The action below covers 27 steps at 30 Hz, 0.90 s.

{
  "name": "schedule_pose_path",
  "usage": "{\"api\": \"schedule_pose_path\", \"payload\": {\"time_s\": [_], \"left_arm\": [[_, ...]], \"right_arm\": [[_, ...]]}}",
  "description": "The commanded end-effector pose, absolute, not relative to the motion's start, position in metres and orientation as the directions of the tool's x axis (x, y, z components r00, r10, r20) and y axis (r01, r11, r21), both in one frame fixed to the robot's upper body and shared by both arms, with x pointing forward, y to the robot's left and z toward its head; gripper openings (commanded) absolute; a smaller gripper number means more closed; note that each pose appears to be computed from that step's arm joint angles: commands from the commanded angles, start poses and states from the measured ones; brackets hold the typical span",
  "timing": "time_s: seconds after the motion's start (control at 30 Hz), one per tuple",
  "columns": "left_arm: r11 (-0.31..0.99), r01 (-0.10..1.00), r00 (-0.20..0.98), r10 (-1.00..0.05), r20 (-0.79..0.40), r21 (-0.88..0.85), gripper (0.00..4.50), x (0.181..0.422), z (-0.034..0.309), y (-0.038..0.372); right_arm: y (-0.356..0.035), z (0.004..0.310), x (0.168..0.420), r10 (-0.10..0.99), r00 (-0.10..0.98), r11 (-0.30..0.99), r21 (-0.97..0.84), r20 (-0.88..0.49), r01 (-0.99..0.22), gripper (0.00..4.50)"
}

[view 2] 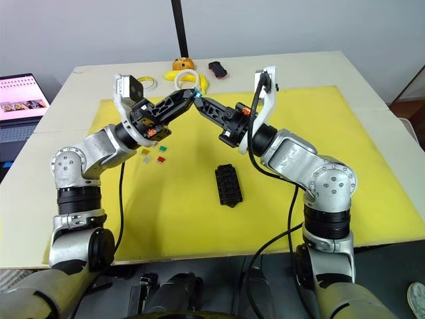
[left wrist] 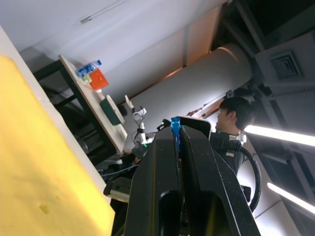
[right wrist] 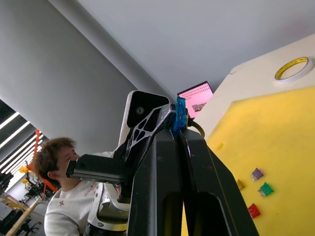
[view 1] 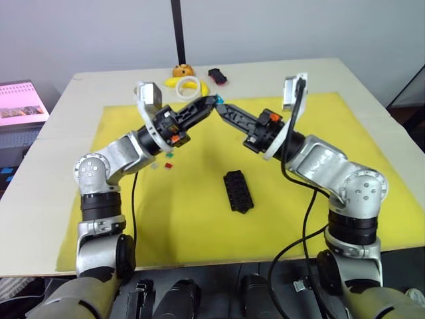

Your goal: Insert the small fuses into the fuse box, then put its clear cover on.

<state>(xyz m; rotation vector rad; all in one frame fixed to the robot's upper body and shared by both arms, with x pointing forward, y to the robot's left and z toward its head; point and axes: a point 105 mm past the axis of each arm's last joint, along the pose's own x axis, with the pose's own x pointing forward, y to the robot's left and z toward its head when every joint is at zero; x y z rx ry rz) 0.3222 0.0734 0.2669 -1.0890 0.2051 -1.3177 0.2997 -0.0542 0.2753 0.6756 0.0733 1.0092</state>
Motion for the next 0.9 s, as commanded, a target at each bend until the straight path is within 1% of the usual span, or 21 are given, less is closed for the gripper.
{"api": "schedule_pose_path", "payload": {"time_s": [0.03,0.13,0.23,0.3,0.33,0.63,0.9], "left_arm": [[-0.123,0.689,0.283,-0.862,0.422,-0.714,0.0,0.316,0.268,0.071],[-0.12,0.69,0.284,-0.862,0.42,-0.714,0.0,0.317,0.266,0.071],[-0.119,0.691,0.284,-0.862,0.42,-0.713,0.0,0.316,0.266,0.071],[-0.121,0.692,0.284,-0.861,0.422,-0.712,0.0,0.316,0.266,0.072],[-0.123,0.692,0.283,-0.861,0.424,-0.711,0.0,0.316,0.266,0.072],[-0.131,0.697,0.266,-0.866,0.423,-0.705,0.0,0.314,0.267,0.069],[-0.129,0.703,0.26,-0.868,0.422,-0.699,0.0,0.313,0.269,0.071]], "right_arm": [[-0.054,0.297,0.283,0.811,0.485,0.292,0.493,0.327,-0.82,0.06],[-0.054,0.3,0.281,0.813,0.479,0.297,0.473,0.33,-0.83,0.06],[-0.056,0.301,0.282,0.807,0.491,0.304,0.481,0.329,-0.822,0.93],[-0.056,0.299,0.282,0.811,0.494,0.316,0.475,0.313,-0.821,1.92],[-0.057,0.298,0.282,0.813,0.495,0.319,0.474,0.308,-0.82,2.27],[-0.06,0.293,0.288,0.809,0.515,0.346,0.48,0.282,-0.806,2.27],[-0.066,0.292,0.286,0.818,0.522,0.375,0.464,0.242,-0.802,2.27]]}}
